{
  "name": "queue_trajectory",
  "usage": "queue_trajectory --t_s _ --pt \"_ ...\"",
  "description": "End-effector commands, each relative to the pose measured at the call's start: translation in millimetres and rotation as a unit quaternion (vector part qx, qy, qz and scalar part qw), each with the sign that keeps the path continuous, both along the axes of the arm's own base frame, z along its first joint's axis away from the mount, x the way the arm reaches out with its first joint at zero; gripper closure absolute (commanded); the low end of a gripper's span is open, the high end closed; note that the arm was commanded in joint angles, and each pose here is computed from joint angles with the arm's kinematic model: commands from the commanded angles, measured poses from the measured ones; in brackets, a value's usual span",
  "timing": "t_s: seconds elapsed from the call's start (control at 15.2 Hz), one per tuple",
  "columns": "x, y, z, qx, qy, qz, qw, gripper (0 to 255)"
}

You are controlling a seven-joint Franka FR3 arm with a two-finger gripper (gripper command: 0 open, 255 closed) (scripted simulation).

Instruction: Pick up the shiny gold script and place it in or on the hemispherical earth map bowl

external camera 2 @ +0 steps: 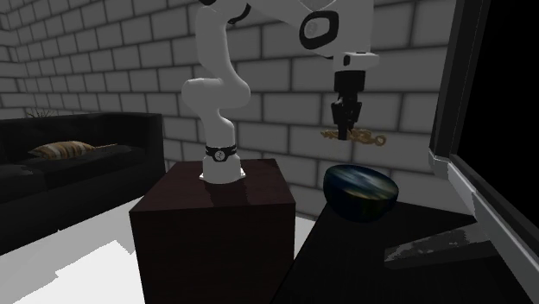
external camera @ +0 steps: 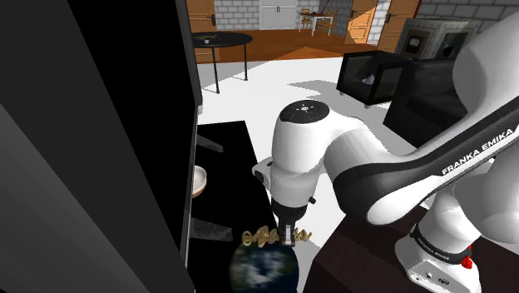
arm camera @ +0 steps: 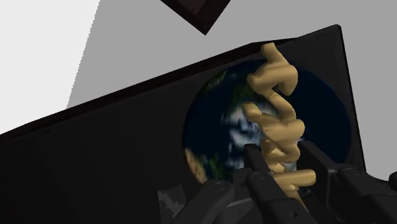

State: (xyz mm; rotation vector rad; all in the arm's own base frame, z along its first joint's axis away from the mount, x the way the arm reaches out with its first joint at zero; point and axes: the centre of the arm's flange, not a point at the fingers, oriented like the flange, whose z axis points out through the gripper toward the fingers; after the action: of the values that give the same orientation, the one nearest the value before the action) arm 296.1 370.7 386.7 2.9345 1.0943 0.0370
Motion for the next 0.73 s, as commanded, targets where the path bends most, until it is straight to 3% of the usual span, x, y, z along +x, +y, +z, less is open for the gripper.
queue_trajectory --t_s 0.0,0.66 --pt "-27.0 11.0 2.9 0.000 0.000 -0.001 1.0000 255" --pt "-27.0 11.0 -49.9 0.000 0.000 -0.001 1.0000 255"
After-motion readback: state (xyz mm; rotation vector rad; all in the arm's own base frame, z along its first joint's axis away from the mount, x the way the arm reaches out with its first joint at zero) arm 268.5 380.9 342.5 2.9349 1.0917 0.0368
